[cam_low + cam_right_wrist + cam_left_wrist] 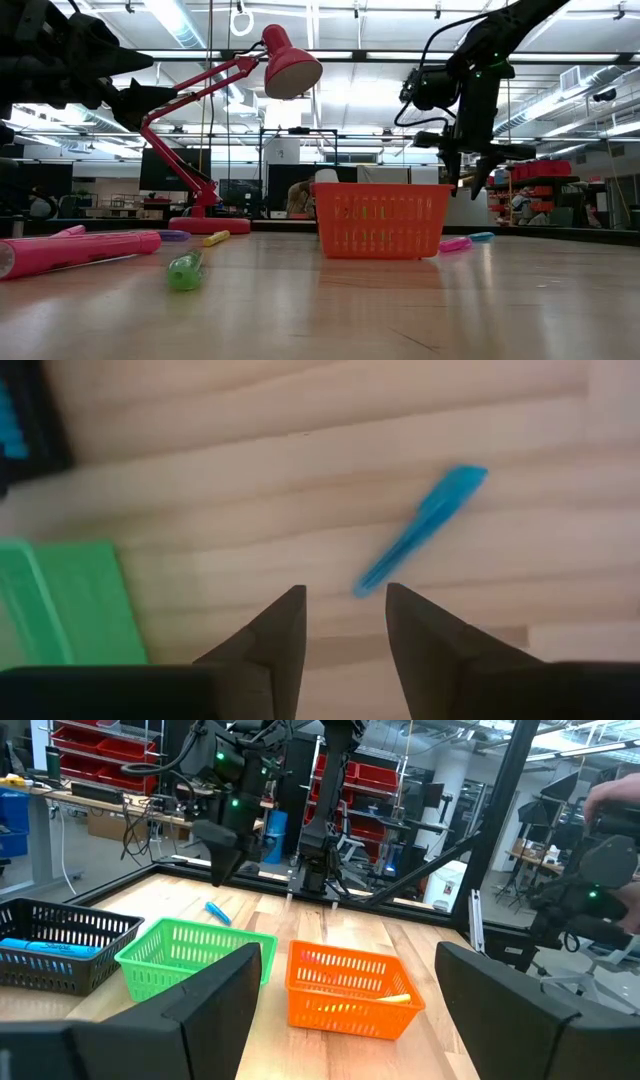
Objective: Pick & Place Markers
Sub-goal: Put the blue marker into the green bin
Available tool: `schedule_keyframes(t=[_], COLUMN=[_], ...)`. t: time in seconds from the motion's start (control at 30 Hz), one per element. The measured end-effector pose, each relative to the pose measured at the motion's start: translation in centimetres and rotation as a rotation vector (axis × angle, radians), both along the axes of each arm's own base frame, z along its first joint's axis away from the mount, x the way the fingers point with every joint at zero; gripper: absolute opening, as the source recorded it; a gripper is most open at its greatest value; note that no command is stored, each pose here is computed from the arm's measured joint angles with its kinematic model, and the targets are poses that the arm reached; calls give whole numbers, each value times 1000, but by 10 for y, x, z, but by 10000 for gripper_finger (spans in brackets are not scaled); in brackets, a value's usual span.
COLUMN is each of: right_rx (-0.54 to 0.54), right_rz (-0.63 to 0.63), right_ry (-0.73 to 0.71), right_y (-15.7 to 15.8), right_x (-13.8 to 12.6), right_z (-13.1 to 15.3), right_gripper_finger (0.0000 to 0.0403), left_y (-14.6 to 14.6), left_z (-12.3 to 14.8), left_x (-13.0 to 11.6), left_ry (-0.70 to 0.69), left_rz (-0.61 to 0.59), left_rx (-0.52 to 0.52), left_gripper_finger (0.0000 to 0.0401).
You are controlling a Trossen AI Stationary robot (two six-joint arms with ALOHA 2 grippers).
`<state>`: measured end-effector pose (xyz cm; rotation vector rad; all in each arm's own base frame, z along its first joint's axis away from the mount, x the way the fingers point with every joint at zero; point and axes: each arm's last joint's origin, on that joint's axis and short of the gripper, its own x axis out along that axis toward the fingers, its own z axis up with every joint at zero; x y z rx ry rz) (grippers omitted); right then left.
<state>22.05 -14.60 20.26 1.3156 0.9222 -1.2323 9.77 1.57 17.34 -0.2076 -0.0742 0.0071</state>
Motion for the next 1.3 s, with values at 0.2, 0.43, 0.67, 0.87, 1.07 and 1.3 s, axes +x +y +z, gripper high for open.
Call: schedule_keyframes(t=[0.2,0.43,0.67,0.87,1.07,1.3], right_rx=[-3,2,35,67,76,75], right_rz=[-176,-308,-352,-384,-390,-426], right_ry=[-2,32,81,112,144,129], right_y=[-1,-3,-4,-3,-4,5], right_x=[-1,1,4,7,10,7], right_z=[0,-9,-22,-31,-41,-59], right_gripper_finger=[141,141,137,117,105,114], left_y=[0,0,0,0,0,0], left_z=[0,0,0,0,0,0], left_x=[0,0,0,0,0,0], left_ry=[0,0,0,0,-1,0], left_rz=[0,0,0,0,0,0], left_rx=[0,0,0,0,0,0], left_gripper_finger=[307,307,307,307,307,307])
